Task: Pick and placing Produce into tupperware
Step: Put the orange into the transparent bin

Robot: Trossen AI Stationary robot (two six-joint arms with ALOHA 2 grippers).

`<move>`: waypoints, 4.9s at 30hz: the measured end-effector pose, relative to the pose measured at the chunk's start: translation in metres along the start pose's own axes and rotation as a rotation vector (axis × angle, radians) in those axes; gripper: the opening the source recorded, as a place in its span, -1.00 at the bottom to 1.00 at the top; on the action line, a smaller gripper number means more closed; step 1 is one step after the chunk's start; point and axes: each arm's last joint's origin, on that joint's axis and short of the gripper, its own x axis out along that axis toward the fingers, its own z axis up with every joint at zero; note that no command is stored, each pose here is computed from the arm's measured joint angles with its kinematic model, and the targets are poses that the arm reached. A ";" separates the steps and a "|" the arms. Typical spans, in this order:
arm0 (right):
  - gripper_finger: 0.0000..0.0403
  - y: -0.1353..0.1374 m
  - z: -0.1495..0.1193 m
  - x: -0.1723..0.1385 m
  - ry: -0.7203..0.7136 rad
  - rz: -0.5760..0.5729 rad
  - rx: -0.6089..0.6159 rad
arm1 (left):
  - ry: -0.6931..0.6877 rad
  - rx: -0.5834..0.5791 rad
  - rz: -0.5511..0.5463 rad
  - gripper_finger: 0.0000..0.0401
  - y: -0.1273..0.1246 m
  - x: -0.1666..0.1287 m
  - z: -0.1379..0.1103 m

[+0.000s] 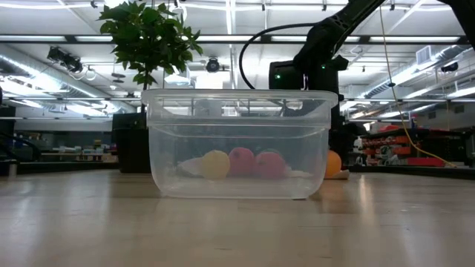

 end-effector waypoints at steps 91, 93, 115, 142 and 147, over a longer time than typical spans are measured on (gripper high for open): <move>0.30 0.179 -0.026 -0.169 -0.086 0.567 -0.828 | -0.325 -0.054 0.044 -0.17 0.070 -0.144 -0.032; 0.30 0.177 -0.033 -0.157 -0.039 0.448 -0.855 | -0.315 -0.047 0.049 -0.17 0.071 -0.144 -0.033; 0.30 0.203 -0.089 -0.118 0.018 0.210 -0.957 | -0.312 -0.052 0.054 -0.17 0.071 -0.143 -0.033; 0.30 0.205 -0.124 -0.055 0.083 0.021 -0.930 | -0.276 -0.021 0.073 -0.17 0.072 -0.142 -0.037; 0.30 0.203 -0.123 -0.049 0.065 -0.018 -0.978 | -0.276 -0.021 0.073 -0.17 0.072 -0.142 -0.037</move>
